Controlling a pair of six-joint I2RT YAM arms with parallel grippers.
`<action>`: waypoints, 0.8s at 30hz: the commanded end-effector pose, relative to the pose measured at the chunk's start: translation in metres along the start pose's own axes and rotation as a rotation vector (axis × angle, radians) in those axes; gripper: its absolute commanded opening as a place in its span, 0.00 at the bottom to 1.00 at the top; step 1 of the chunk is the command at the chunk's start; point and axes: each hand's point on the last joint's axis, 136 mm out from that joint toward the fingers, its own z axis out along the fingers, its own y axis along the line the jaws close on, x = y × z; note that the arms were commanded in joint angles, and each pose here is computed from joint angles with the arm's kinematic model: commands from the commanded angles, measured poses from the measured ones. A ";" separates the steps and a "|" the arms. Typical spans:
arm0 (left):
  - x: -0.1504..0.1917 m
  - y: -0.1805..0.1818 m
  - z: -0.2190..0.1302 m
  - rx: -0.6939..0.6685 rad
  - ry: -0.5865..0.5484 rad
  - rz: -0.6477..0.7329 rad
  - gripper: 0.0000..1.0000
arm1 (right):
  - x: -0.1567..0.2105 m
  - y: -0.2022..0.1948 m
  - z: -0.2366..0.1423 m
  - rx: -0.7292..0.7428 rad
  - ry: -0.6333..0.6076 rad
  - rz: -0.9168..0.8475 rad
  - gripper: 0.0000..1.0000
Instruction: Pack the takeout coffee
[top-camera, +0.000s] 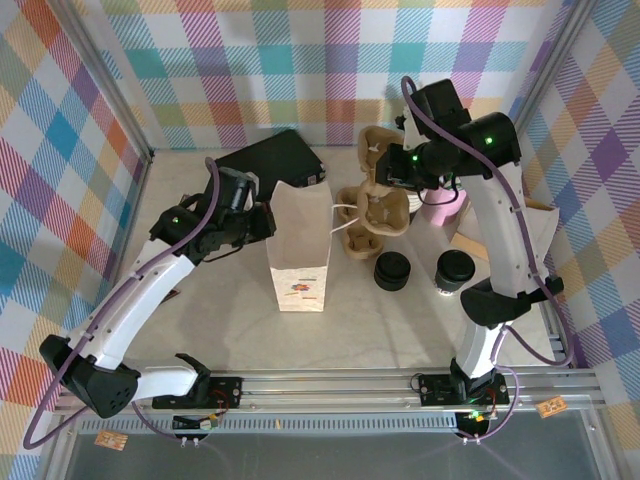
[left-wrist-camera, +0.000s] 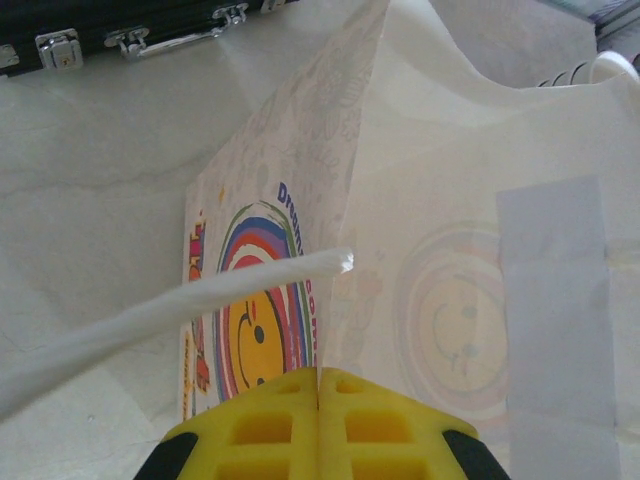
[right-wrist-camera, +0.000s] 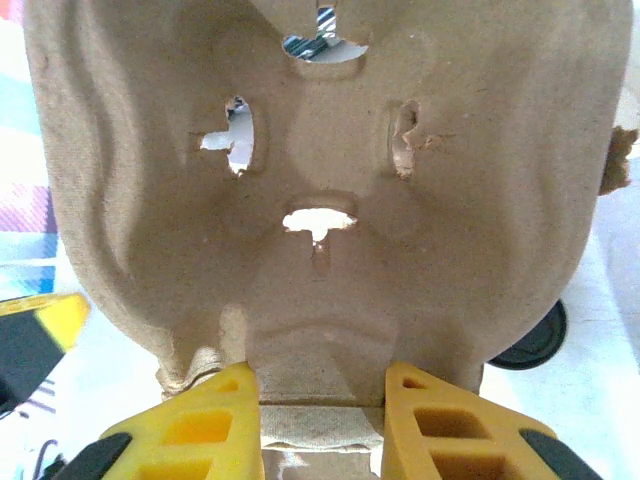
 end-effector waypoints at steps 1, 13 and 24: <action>-0.005 -0.010 0.003 0.022 -0.024 -0.015 0.00 | 0.005 0.017 -0.007 -0.072 0.014 0.028 0.26; -0.008 -0.021 0.013 0.041 -0.037 -0.041 0.00 | 0.003 0.040 -0.016 -0.151 -0.018 0.035 0.25; -0.004 -0.004 0.004 -0.035 -0.044 -0.001 0.00 | -0.012 0.027 -0.044 -0.118 -0.153 0.021 0.24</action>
